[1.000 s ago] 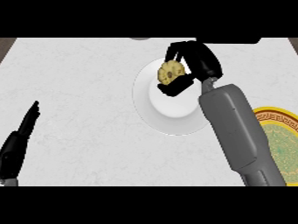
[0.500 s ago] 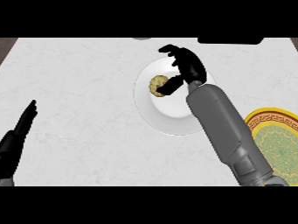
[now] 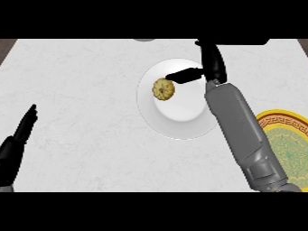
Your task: Pick the squash from the plate and place it in the plate
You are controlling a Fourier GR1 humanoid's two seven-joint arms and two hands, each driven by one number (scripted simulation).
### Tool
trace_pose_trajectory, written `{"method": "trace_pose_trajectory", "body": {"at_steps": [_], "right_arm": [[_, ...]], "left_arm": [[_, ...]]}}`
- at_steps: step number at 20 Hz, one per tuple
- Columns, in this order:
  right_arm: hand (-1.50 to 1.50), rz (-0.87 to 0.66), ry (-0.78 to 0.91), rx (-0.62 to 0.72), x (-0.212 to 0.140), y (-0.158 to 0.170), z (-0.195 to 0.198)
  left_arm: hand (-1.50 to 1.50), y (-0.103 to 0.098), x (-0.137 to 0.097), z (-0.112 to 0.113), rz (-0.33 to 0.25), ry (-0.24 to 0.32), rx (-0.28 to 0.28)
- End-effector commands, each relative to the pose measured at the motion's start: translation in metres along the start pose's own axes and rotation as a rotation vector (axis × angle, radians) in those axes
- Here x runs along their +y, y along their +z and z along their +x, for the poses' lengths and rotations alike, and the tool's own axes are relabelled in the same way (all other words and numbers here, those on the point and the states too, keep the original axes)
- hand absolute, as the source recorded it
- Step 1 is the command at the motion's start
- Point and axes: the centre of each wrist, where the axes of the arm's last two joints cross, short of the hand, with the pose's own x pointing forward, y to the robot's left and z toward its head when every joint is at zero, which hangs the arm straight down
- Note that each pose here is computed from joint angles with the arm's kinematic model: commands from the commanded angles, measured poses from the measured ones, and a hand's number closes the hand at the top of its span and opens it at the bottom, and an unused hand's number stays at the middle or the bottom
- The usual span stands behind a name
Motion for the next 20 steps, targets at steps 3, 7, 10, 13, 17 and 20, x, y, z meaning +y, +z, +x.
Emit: {"method": "trace_pose_trajectory", "body": {"at_steps": [3,7,10,13,17,20], "right_arm": [[-1.50,-0.148,-0.165,0.034,-0.069,-0.007,-0.028],[-1.50,-0.176,-0.315,0.000,-0.091,0.003,-0.055],[-1.50,-0.181,-0.337,-0.055,-0.145,0.015,-0.088],[-1.50,-0.178,-0.319,-0.098,-0.182,0.013,-0.102],[-1.50,-0.174,-0.280,-0.111,-0.218,0.048,-0.149],[-1.50,-0.202,-0.286,-0.114,-0.220,0.032,-0.152]], "left_arm": [[0.00,0.010,-0.009,-0.001,0.014,-0.011,0.005],[0.00,-0.003,-0.018,0.013,0.017,0.009,0.016],[0.00,0.003,0.013,0.009,0.009,-0.011,0.006],[0.00,0.005,-0.009,0.003,0.002,0.004,0.015],[0.00,-0.005,0.012,-0.001,0.028,0.006,0.019],[0.00,-0.004,0.002,-0.003,-0.008,0.010,0.014]]}}
